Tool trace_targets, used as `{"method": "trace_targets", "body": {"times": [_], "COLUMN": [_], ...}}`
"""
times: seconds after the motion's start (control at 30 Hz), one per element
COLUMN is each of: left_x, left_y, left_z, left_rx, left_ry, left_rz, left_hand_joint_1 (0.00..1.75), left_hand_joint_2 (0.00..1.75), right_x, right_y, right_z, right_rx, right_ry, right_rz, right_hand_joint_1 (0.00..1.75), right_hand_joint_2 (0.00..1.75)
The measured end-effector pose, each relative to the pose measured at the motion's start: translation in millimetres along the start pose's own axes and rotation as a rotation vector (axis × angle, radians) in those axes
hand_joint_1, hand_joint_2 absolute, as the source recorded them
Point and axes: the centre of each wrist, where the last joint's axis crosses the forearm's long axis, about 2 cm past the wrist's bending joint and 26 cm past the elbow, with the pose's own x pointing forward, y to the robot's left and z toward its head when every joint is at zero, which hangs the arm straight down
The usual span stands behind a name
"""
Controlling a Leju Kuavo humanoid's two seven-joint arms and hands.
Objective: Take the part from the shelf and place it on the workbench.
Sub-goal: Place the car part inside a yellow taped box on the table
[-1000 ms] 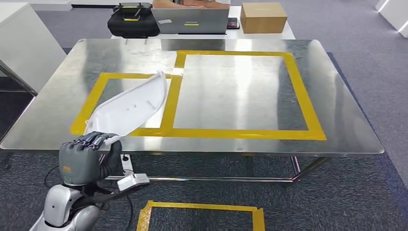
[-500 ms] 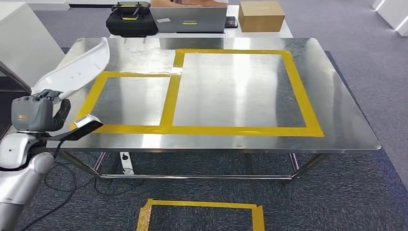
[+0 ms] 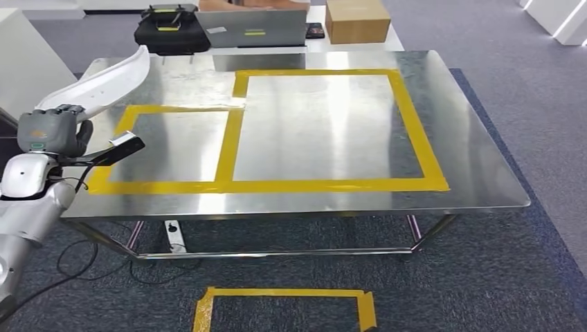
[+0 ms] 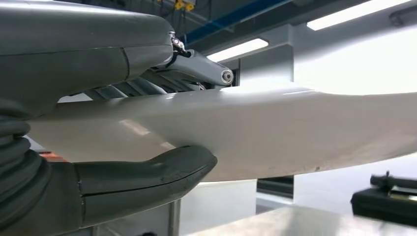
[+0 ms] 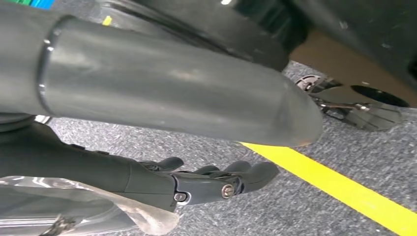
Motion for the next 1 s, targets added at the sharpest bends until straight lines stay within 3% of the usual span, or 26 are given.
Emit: {"method": "trace_targets", "body": {"times": [0.13,0.27,0.4,0.53,0.77,1.0], "left_x": [19,41,55,63,76,114], "left_y": [-5,-7,-10,-8,-7,-4], "left_z": [-1,-3,-3,-5,0,41], "left_rx": [-0.028,-0.045,-0.06,-0.034,-0.001,0.08], "left_ry": [-0.051,-0.099,-0.13,-0.162,-0.179,-0.249], "left_rz": [-0.02,-0.03,-0.024,0.003,0.105,0.369], "left_hand_joint_1": [1.75,0.0,0.0,0.0,0.0,0.0], "left_hand_joint_2": [1.75,1.75,1.75,0.0,0.0,0.0], "right_x": [1,3,1,3,2,-3], "right_y": [0,-1,0,-1,0,5], "right_z": [0,0,0,0,0,0], "right_rx": [0.0,-0.002,0.001,0.0,0.0,-0.003], "right_ry": [0.0,-0.002,0.002,-0.001,0.0,0.002], "right_rz": [0.001,0.005,0.007,0.01,0.008,-0.024], "right_hand_joint_1": [0.0,0.0,0.0,0.0,0.0,0.0], "right_hand_joint_2": [0.0,0.0,0.0,0.0,0.0,0.0]}}
